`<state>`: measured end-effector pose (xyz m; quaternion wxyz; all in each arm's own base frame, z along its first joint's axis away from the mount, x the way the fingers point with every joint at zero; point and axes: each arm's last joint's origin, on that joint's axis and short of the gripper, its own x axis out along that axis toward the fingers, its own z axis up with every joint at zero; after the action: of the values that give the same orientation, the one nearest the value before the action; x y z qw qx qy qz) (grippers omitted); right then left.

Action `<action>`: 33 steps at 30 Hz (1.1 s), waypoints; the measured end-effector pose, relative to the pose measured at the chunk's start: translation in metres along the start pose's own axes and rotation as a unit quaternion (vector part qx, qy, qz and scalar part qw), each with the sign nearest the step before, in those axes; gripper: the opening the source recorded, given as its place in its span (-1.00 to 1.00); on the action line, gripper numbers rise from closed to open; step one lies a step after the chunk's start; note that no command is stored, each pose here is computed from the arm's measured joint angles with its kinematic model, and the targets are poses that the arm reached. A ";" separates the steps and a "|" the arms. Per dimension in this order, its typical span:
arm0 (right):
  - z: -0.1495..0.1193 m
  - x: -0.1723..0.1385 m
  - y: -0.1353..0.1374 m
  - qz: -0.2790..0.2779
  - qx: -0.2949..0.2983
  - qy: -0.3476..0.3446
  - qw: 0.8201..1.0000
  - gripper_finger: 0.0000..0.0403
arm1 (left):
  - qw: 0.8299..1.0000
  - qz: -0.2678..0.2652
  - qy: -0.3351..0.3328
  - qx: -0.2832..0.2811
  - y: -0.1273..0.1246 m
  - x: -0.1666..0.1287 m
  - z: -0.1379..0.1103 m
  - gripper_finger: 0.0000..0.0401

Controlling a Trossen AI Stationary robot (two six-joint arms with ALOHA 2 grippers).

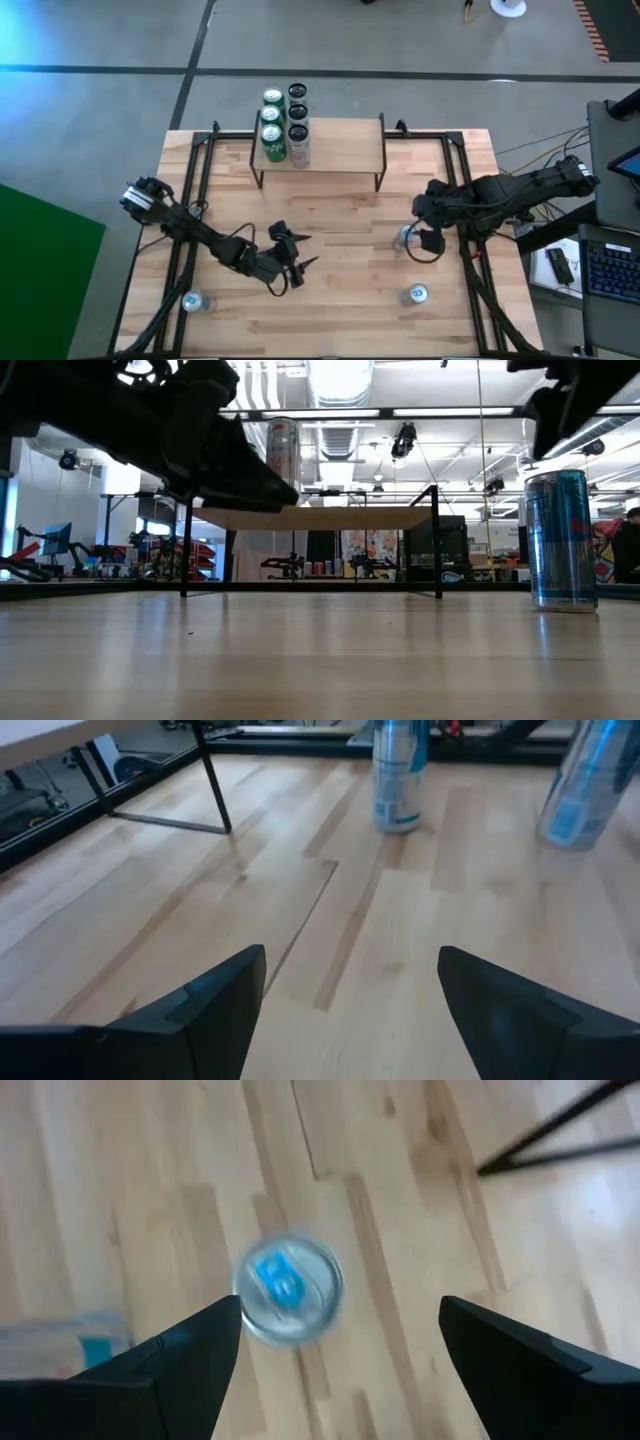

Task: Place canned beverage on shelf
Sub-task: Put the top blue soda can on the shelf

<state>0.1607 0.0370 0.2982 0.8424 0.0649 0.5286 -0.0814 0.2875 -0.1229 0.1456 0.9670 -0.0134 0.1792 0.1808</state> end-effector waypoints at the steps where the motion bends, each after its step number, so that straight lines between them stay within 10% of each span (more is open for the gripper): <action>1: -0.002 0.001 -0.001 -0.003 -0.004 0.008 1.000 0.63 | 1.000 0.001 0.002 0.004 0.000 0.001 -0.002 0.40; 33: -0.002 0.063 0.014 0.043 -0.145 0.068 0.986 0.80 | 1.000 0.029 0.000 0.002 0.000 0.005 -0.007 0.40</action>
<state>0.1887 0.0466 0.2410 0.8078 -0.0299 0.5875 0.0370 0.2895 -0.1218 0.1368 0.9614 -0.0060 0.1799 0.2081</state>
